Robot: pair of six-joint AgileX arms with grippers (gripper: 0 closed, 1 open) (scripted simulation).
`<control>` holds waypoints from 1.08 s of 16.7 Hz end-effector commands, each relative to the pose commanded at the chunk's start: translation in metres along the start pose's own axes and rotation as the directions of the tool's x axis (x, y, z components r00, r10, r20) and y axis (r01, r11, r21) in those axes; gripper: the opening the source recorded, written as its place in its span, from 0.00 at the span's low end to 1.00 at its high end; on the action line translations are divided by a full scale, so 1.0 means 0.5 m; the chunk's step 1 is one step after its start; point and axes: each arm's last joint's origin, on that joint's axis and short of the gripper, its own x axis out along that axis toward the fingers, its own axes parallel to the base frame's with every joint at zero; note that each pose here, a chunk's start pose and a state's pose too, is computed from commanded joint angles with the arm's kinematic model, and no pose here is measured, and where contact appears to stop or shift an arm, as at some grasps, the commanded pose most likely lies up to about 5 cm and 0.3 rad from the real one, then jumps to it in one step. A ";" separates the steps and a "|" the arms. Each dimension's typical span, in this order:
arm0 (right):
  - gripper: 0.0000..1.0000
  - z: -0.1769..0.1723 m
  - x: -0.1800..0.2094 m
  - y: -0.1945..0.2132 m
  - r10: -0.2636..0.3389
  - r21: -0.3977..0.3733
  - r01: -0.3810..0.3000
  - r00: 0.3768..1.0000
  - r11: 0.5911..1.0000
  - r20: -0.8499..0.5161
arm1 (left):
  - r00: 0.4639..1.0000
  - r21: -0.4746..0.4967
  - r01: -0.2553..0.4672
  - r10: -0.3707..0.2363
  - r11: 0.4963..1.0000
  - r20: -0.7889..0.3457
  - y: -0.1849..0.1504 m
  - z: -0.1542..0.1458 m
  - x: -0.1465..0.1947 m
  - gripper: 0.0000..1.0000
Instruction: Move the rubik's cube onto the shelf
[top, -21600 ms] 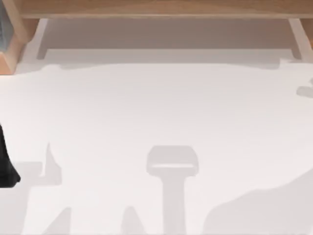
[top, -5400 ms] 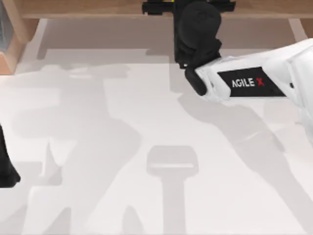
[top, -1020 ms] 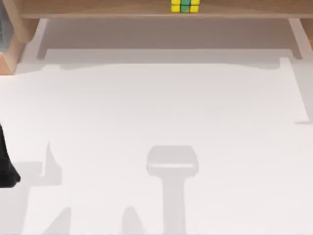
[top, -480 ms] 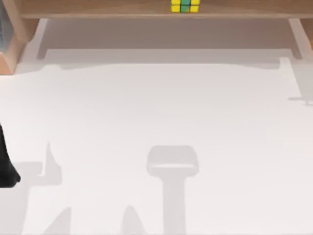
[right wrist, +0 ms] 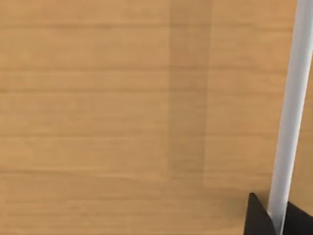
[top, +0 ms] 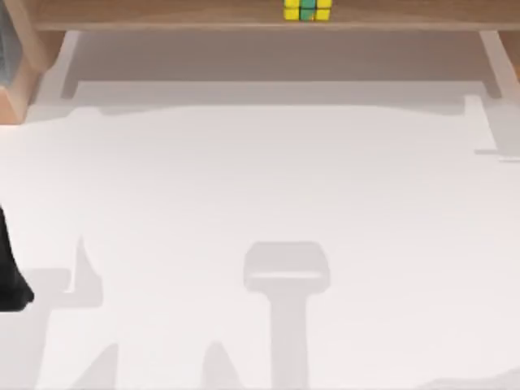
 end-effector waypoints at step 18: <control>0.00 -0.002 0.197 -0.005 -0.003 0.002 0.003 1.000 1.000 -0.005 | 1.000 0.000 0.000 0.000 1.000 0.000 0.000 0.000 0.000 1.00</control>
